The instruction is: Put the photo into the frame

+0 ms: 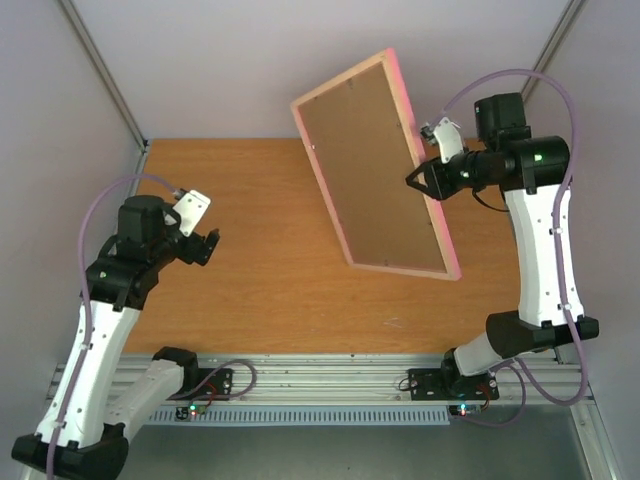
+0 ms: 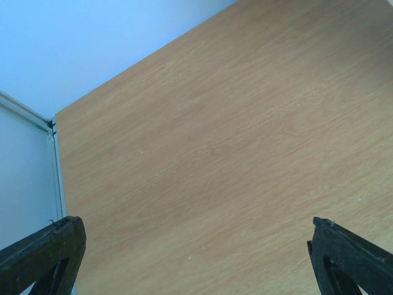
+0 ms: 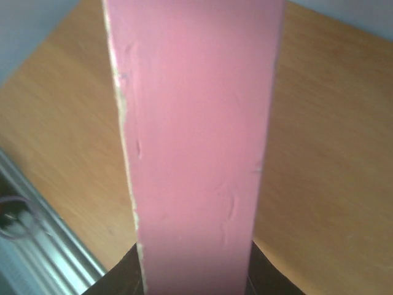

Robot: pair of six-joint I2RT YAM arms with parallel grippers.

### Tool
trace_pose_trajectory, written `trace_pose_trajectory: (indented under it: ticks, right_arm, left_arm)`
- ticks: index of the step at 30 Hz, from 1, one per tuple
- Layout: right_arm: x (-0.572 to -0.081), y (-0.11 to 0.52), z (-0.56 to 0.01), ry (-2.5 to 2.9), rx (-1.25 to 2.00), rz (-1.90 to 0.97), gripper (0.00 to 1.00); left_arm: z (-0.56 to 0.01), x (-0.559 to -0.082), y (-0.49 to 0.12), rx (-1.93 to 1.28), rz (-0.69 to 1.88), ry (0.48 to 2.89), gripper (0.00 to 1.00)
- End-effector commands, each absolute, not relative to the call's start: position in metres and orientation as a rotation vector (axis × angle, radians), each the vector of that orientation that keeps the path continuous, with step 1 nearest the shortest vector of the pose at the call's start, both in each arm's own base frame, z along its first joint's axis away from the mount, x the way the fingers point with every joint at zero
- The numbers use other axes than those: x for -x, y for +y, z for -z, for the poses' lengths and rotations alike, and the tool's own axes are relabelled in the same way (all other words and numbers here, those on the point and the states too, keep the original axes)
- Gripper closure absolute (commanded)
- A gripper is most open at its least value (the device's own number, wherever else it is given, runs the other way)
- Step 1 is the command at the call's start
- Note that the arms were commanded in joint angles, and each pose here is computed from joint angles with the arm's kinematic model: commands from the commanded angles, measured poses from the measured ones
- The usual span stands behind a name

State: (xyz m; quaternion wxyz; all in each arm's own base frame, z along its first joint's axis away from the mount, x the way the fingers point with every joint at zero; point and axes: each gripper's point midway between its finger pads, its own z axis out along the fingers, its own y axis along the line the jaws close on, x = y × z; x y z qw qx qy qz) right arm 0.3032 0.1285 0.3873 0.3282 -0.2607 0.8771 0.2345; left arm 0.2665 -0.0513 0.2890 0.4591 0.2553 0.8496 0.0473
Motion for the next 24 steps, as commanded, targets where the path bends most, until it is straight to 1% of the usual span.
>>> trace_pose_trajectory:
  ticks: [1,7,12,18,24]
  right_arm:
    - [-0.3,0.141,-0.412,2.097,0.942,-0.3,0.99]
    - [-0.313,0.17,-0.404,1.941,1.186,0.12,0.99]
    - [-0.323,0.208,-0.393,1.736,1.348,0.375,0.99]
    - [-0.323,0.256,-0.349,1.567,1.529,0.558,0.99]
    - [-0.323,0.292,-0.289,1.511,1.617,0.619,0.99]
  left_arm:
    - [-0.289,-0.258,-0.044,-0.545,-0.063,2.102,0.01]
    - [-0.298,-0.254,-0.039,-0.457,-0.012,2.084,0.01]
    - [-0.313,-0.249,-0.021,-0.288,0.027,2.062,0.01]
    - [-0.317,-0.241,-0.004,-0.193,-0.017,2.053,0.01]
    - [-0.318,-0.241,0.0,-0.136,0.009,2.061,0.01]
